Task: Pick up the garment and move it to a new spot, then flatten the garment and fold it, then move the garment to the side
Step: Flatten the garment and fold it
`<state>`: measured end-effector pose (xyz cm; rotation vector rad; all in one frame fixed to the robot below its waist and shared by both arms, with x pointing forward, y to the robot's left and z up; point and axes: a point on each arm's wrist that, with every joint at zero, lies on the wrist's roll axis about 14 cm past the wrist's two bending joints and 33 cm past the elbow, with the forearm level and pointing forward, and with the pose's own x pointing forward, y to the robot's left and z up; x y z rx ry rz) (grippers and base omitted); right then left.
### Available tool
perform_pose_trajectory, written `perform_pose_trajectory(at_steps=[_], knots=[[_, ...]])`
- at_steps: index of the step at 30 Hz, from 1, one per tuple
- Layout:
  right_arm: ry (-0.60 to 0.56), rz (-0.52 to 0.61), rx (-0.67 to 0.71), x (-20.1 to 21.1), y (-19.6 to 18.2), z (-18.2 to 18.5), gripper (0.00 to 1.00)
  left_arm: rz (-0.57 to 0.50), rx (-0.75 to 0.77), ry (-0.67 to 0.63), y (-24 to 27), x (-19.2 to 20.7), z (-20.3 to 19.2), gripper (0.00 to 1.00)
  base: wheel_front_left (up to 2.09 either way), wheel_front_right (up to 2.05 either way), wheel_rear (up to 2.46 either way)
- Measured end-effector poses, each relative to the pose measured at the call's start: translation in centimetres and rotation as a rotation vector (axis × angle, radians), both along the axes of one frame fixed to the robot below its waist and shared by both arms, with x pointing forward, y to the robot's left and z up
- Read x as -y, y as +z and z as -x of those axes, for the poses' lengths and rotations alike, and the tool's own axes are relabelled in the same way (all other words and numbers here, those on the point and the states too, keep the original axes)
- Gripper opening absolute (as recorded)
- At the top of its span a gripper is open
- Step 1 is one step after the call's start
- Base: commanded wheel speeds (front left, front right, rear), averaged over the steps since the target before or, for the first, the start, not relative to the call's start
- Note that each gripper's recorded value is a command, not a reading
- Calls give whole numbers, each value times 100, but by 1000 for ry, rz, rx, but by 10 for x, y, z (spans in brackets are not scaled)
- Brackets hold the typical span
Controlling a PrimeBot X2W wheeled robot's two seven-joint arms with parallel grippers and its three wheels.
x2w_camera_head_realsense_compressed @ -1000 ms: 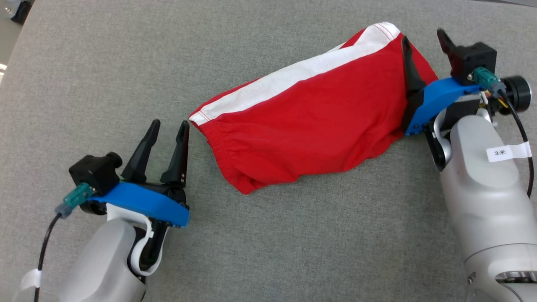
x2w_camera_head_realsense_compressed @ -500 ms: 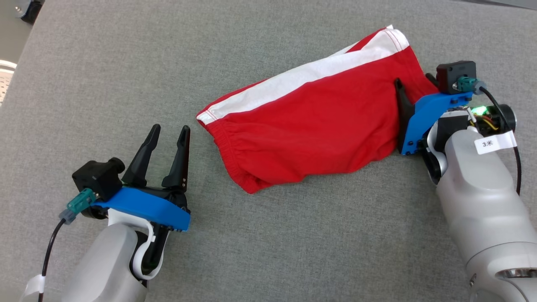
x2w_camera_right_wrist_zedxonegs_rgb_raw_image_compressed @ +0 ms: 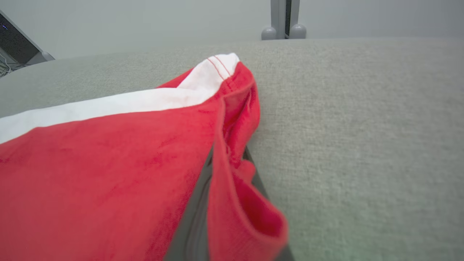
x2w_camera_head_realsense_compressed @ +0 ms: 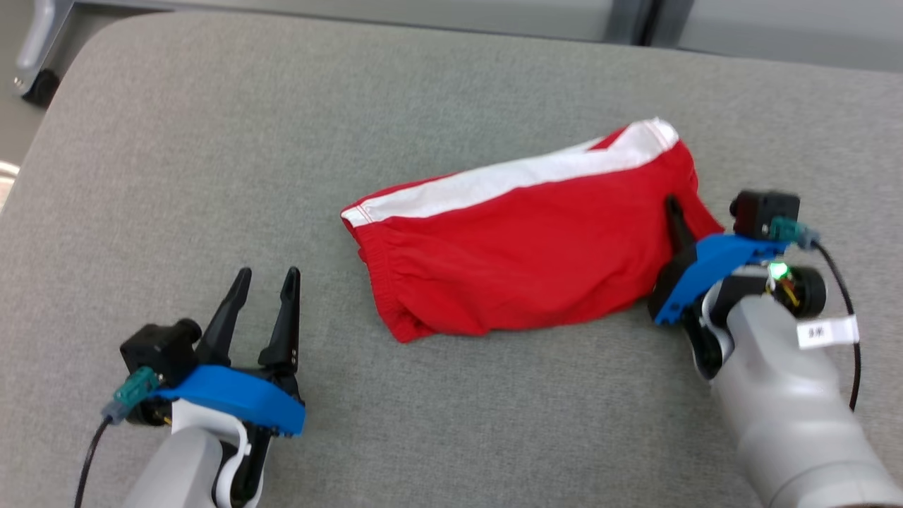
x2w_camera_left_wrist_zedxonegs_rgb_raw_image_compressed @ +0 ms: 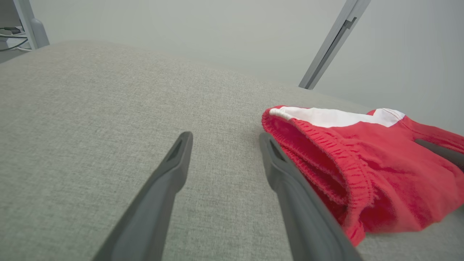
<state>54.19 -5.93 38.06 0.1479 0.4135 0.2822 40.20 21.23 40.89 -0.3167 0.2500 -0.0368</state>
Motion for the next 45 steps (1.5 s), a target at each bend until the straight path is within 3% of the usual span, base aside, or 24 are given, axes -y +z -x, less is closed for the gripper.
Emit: perform_pose_trajectory(at_steps=[16,23,28,33,43,44,45], knots=[[-211,-128,-12,66,5,103,0,6,-5,-25,-2,25,43,100,0,0,0],[-218,-121,54,73,20,97,0,10,-11,-34,-4,31,46,100,0,0,0],[-91,-153,181,33,61,76,0,1,-14,-25,-5,25,49,100,0,0,0],[100,-235,252,-33,93,84,0,3,-15,-4,-4,20,55,100,0,0,0],[367,-281,153,-118,79,116,0,-1,-18,1,-3,19,63,100,0,0,0],[379,-279,138,-122,76,118,12,-5,-20,2,-3,18,64,100,0,0,0],[396,-277,127,-127,74,120,59,-9,-24,3,-4,16,66,100,0,0,0]])
